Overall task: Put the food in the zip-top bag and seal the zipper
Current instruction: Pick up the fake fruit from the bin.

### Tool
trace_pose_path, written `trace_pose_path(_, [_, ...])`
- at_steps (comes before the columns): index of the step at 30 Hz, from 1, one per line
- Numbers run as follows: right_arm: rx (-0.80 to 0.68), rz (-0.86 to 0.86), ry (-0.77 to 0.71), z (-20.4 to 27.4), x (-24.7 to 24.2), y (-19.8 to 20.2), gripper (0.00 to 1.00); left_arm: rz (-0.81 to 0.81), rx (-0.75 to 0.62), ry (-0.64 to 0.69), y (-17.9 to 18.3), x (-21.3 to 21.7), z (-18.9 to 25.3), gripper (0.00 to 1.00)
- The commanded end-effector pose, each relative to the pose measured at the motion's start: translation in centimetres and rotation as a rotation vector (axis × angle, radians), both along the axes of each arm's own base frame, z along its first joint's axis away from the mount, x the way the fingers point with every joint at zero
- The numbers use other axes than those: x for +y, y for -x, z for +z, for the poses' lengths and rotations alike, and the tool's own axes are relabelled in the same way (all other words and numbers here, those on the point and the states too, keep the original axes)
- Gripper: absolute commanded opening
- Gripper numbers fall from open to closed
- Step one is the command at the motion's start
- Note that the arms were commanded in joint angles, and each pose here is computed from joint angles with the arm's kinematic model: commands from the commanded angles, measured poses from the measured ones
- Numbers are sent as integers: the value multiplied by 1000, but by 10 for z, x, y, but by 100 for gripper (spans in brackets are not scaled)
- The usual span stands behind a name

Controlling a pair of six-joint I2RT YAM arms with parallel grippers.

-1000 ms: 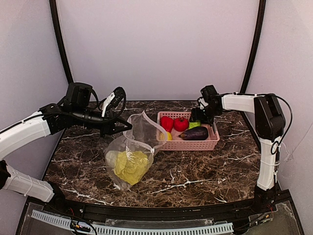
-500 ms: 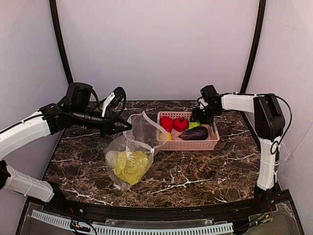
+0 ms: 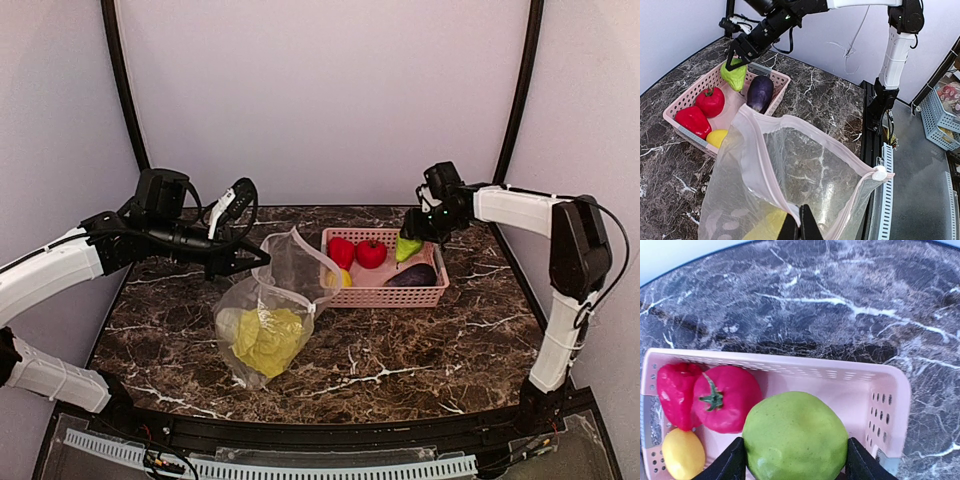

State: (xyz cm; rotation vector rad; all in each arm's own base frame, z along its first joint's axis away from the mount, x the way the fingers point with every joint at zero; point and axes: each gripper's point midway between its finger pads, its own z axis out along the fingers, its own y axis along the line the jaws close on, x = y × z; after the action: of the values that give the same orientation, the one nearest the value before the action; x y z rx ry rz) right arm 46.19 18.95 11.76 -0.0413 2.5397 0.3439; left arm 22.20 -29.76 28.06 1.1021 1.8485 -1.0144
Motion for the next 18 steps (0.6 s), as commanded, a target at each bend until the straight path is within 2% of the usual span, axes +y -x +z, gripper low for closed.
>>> trace_pose_path(1, [-153,4,-21,62,-5,7,60,-21,-21,11,7,1,5,1])
trace_pose_path(6, [-256,125,-145,118,20,34,60,-22,-29,16,8,1,7,1])
trace_pose_path(12, [-439,386,-231,192,89,91,60,-23,-31,20,9,1,9,1])
trace_pose_path(18, [-574,646,-327,225,153,153,61,-23,-29,20,10,1,8,1])
